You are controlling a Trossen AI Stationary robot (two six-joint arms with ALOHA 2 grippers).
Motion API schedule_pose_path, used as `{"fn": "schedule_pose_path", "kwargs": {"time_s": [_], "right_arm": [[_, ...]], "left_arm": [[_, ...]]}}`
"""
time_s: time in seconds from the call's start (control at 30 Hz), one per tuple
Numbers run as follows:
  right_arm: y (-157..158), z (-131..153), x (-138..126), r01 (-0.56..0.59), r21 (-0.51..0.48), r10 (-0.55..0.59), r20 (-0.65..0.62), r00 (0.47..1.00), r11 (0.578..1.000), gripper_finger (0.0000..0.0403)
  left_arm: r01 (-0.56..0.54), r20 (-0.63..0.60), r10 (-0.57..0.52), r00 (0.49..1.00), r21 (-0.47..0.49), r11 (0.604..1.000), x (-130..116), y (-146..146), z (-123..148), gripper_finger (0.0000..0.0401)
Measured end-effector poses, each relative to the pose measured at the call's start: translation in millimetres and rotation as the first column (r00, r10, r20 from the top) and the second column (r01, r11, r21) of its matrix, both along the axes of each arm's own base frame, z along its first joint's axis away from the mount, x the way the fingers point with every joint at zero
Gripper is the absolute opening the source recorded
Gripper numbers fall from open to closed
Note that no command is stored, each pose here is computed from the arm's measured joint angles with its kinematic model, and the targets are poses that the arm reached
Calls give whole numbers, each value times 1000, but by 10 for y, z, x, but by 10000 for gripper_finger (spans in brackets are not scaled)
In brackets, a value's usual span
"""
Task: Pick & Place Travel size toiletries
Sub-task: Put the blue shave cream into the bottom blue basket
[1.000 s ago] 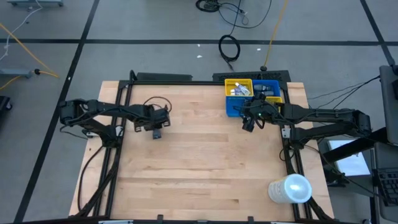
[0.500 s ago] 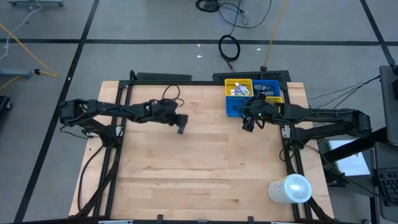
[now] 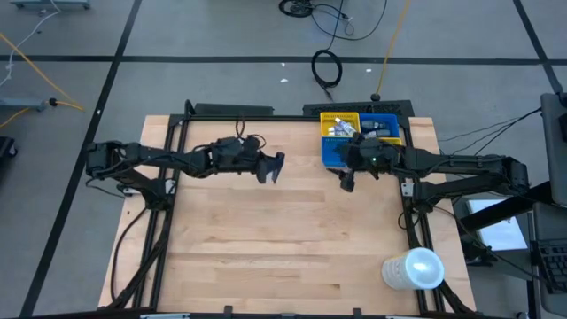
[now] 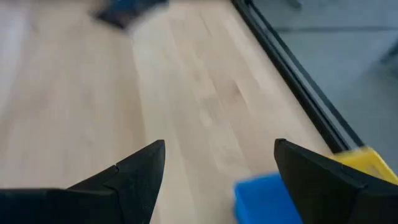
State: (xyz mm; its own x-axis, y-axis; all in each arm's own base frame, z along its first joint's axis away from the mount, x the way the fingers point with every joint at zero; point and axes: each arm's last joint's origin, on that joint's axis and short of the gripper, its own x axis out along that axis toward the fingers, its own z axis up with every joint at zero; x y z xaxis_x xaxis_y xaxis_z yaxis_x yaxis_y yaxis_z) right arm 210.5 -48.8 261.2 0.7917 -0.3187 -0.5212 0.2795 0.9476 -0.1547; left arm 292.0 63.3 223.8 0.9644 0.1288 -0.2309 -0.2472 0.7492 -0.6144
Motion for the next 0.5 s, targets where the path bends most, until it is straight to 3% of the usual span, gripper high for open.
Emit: {"fn": "schedule_pose_path", "kwargs": {"time_s": [0.3, 0.5], "right_arm": [[29, 234, 117, -137, 89, 104, 303, 947, 987, 293], [26, 261, 178, -169, 98, 115, 413, 903, 981, 293]], "left_arm": [[79, 147, -127, 981, 294, 952, 154, -191, 59, 76], [62, 214, -165, 963, 417, 907, 274, -303, 73, 76]]}}
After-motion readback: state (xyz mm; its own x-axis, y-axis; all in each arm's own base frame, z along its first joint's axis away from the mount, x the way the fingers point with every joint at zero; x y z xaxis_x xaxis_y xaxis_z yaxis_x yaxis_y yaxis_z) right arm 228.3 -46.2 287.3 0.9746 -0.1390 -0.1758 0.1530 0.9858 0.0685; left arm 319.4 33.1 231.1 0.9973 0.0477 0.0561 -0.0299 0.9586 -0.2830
